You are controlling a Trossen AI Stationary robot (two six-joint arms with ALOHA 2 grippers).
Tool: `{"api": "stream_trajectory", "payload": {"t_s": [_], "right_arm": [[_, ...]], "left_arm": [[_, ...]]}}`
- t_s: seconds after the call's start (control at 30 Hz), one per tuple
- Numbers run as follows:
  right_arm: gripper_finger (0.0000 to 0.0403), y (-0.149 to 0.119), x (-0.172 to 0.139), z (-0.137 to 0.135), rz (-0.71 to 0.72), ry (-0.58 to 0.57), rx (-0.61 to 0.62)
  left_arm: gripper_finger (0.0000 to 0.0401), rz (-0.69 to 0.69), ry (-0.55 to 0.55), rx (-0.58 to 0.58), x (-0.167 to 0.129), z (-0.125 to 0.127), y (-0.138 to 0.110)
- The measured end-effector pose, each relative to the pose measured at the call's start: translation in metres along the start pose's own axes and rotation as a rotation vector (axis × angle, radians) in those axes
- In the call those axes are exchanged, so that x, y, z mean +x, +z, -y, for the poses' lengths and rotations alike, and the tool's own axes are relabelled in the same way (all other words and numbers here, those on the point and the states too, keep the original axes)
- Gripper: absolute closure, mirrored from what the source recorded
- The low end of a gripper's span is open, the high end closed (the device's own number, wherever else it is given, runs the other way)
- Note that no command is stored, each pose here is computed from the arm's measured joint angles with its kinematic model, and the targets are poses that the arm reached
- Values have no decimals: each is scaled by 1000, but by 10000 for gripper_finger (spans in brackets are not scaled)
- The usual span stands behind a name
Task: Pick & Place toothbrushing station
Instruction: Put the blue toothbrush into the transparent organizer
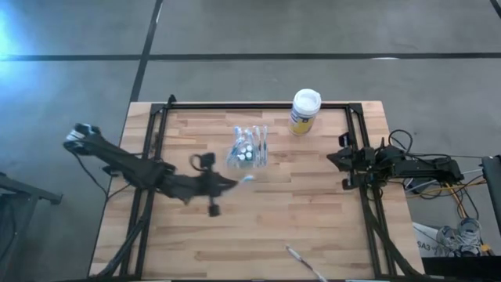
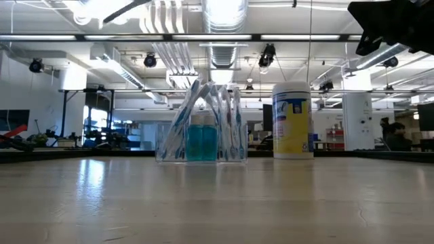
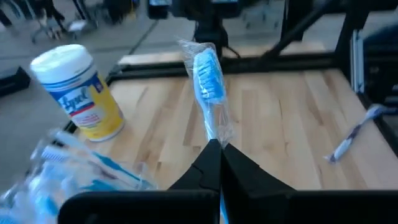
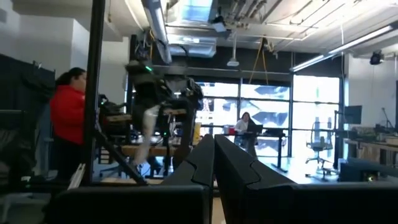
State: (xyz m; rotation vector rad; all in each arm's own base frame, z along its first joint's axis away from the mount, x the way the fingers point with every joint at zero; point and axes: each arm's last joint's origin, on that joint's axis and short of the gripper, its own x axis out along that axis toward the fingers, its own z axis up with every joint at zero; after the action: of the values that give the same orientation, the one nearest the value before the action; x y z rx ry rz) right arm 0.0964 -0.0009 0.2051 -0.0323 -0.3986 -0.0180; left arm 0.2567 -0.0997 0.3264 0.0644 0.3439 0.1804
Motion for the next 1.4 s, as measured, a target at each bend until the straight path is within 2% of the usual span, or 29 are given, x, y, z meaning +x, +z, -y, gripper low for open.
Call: {"api": "stream_trajectory", "payload": {"t_s": [0.07,0.17,0.33,0.5,0.67,0.83,1.0,1.1,1.17,1.3,1.4], "right_arm": [[394,-1,0,0,-9,1,18],[394,-6,2,0,-57,1,69],[394,-13,5,-1,-120,0,107],[394,-18,7,-1,-168,-5,144],[394,-19,7,1,-172,-78,138],[394,-24,7,1,-221,-85,171],[394,-29,7,1,-262,-89,186],[394,-30,7,1,-276,-93,199],[394,-31,8,1,-282,-95,202],[394,-32,9,1,-283,-96,200],[394,-31,10,1,-272,-94,195]], "left_arm": [[400,61,-19,-26,-13,-12,-21],[400,157,-105,-25,-30,-25,-51],[401,282,-177,-41,-57,-46,-88],[401,355,-225,9,-77,-61,-114],[401,434,-268,92,-91,-70,-124],[401,458,-279,132,-100,-77,-134],[401,501,-284,123,-106,-81,-137],[401,480,-296,160,-106,-80,-142],[401,495,-326,174,-107,-80,-142],[401,530,-460,213,-110,-77,-141],[401,520,-443,205,-109,-77,-142]]}}
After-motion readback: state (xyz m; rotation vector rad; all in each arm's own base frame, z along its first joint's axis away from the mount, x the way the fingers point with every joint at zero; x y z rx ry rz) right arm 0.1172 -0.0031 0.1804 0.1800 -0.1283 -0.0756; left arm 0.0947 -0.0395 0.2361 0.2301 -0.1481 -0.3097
